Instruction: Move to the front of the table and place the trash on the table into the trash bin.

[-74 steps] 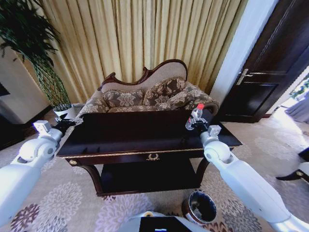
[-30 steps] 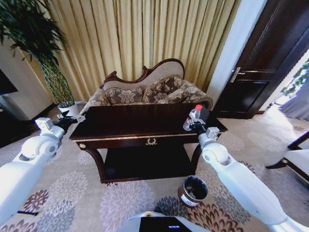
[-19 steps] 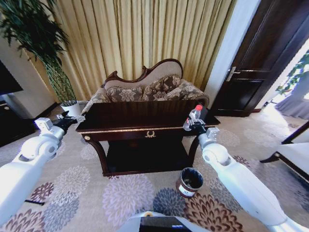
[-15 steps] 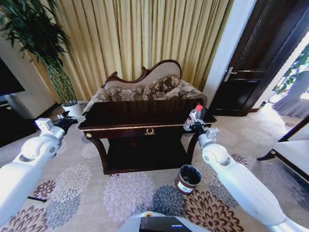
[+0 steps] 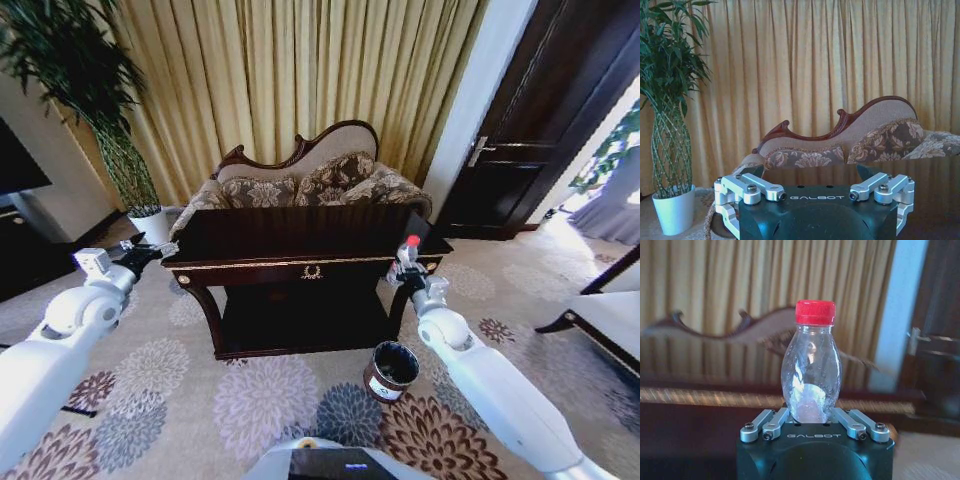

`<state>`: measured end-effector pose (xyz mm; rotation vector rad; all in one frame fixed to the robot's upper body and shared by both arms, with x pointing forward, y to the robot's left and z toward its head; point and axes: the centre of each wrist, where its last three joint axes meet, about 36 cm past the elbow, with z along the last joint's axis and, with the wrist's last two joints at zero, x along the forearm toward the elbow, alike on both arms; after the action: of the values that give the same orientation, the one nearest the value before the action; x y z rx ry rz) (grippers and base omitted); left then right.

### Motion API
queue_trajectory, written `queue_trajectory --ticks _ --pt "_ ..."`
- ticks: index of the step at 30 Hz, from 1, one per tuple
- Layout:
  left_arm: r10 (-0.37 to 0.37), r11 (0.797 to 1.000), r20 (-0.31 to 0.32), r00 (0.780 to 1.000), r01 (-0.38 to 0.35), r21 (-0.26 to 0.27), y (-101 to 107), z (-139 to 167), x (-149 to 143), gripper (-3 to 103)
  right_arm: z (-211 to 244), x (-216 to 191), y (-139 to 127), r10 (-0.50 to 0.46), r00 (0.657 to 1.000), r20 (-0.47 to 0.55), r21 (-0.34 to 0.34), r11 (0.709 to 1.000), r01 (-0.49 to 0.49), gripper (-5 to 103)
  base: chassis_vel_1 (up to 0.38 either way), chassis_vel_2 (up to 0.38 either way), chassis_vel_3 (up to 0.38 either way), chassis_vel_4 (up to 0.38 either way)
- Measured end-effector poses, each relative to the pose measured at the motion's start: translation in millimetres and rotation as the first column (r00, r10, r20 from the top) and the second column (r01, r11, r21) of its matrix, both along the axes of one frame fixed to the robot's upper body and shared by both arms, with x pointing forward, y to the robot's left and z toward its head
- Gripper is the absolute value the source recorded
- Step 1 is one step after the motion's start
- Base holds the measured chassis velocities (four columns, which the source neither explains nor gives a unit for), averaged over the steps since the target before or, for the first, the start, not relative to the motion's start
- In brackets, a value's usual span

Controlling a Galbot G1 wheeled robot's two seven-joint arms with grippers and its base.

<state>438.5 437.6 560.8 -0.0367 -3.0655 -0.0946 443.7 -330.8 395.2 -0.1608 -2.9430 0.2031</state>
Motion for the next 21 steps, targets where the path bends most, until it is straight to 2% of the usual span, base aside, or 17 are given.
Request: queue_trajectory --ticks 3,6,8,11,15,17,21 --pt "-0.002 1.0 0.0 1.0 0.002 -0.003 -2.0 -1.2 -1.0 100 -21.5 -2.5 -5.9 -0.019 0.999 -0.034 -0.01 1.0 0.019 24 0.0 0.0 0.0 0.0" --pt "-0.006 1.0 -0.003 1.0 0.006 -0.001 -4.3 -2.9 -1.5 100 -62.0 -5.9 -15.2 -0.045 0.993 -0.107 -0.012 0.999 0.044 24 0.0 0.0 0.0 0.0" --pt "-0.007 1.0 -0.003 1.0 0.007 0.0 -4.3 -2.8 -1.7 100 -70.3 -5.6 -17.8 -0.051 0.991 -0.121 -0.018 0.999 0.049 24 0.0 0.0 0.0 0.0" --pt "-0.012 1.0 -0.002 1.0 0.012 0.006 -4.8 -1.1 -2.9 100 -104.1 -2.8 -31.0 -0.088 0.983 -0.162 -0.054 0.995 0.081 24 0.0 0.0 0.0 0.0" --pt "-0.013 1.0 -0.001 1.0 0.013 0.009 -4.5 0.1 -3.6 100 -125.3 -2.1 -41.0 -0.113 0.976 -0.188 -0.076 0.992 0.1 24 0.0 0.0 0.0 0.0" --pt "-0.015 1.0 -0.002 1.0 0.015 0.009 -5.0 -0.6 -4.6 100 -148.5 -0.5 -53.6 -0.138 0.969 -0.205 -0.119 0.986 0.115 24 0.0 0.0 0.0 0.0" --pt "-0.019 1.0 -0.005 1.0 0.019 0.012 -6.3 -1.2 -6.1 100 -167.3 -0.5 -65.2 -0.169 0.96 -0.225 -0.151 0.979 0.137 24 0.0 0.0 0.0 0.0"
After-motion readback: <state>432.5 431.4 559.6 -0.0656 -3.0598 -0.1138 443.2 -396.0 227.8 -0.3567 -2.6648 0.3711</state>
